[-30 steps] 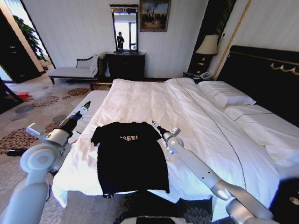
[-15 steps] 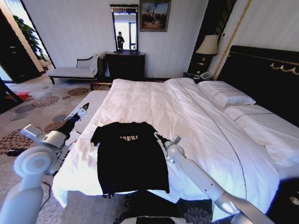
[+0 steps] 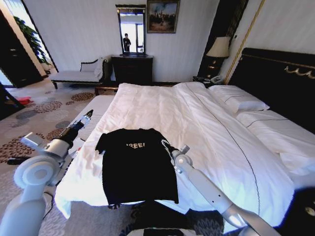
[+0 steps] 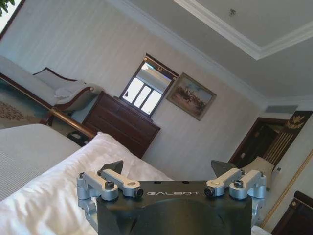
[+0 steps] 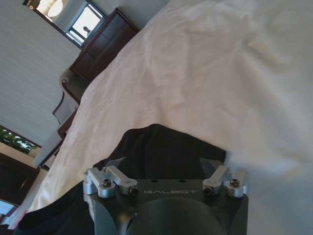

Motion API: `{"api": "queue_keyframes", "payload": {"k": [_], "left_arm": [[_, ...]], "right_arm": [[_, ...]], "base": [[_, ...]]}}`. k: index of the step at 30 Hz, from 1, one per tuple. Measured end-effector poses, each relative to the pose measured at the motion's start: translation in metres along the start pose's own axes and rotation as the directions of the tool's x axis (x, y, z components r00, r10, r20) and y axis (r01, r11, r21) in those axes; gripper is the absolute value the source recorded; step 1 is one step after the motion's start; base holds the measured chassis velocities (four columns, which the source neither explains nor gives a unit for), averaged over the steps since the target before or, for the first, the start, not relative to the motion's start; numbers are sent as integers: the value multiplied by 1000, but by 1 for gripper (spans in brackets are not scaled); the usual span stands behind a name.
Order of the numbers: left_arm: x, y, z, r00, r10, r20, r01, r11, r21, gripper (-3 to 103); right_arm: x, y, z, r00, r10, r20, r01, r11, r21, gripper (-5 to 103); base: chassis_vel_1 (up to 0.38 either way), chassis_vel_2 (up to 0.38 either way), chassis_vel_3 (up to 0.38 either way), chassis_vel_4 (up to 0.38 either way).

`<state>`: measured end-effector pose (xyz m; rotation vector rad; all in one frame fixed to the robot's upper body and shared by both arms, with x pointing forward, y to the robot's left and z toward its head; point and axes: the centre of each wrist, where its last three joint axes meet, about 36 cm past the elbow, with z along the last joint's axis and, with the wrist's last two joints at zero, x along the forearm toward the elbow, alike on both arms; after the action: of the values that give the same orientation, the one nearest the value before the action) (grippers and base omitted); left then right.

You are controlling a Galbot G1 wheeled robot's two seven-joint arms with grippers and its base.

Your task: Fold the clothes on the bed.

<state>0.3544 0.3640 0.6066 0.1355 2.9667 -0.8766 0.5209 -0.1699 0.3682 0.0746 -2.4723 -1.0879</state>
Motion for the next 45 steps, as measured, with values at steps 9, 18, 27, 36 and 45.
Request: {"api": "queue_keyframes", "payload": {"k": [9,18,27,36,45], "left_arm": [[8,-2,-1,1000,-5,-2,5,1000,1,100],[11,0,5,1000,-17,-9,17,1000,17,100],[-2,3,-10,1000,-10,-21,9,1000,-27,100],[-4,3,-3,1000,-17,-20,17,1000,-9,100],[-6,7,-3,999,-30,-18,29,999,-15,100]], "right_arm": [[2,-6,8,1000,26,11,-27,999,43,55],[18,-26,-3,995,90,41,-92,994,54,67],[-3,-25,9,990,141,5,-141,990,3,99],[-20,-18,14,995,101,1,-101,995,-11,100],[-23,-21,12,996,80,27,-80,997,-18,71]], "base": [[0,0,0,0],[0,0,0,0],[0,0,0,0],[0,0,0,0],[0,0,0,0]]}}
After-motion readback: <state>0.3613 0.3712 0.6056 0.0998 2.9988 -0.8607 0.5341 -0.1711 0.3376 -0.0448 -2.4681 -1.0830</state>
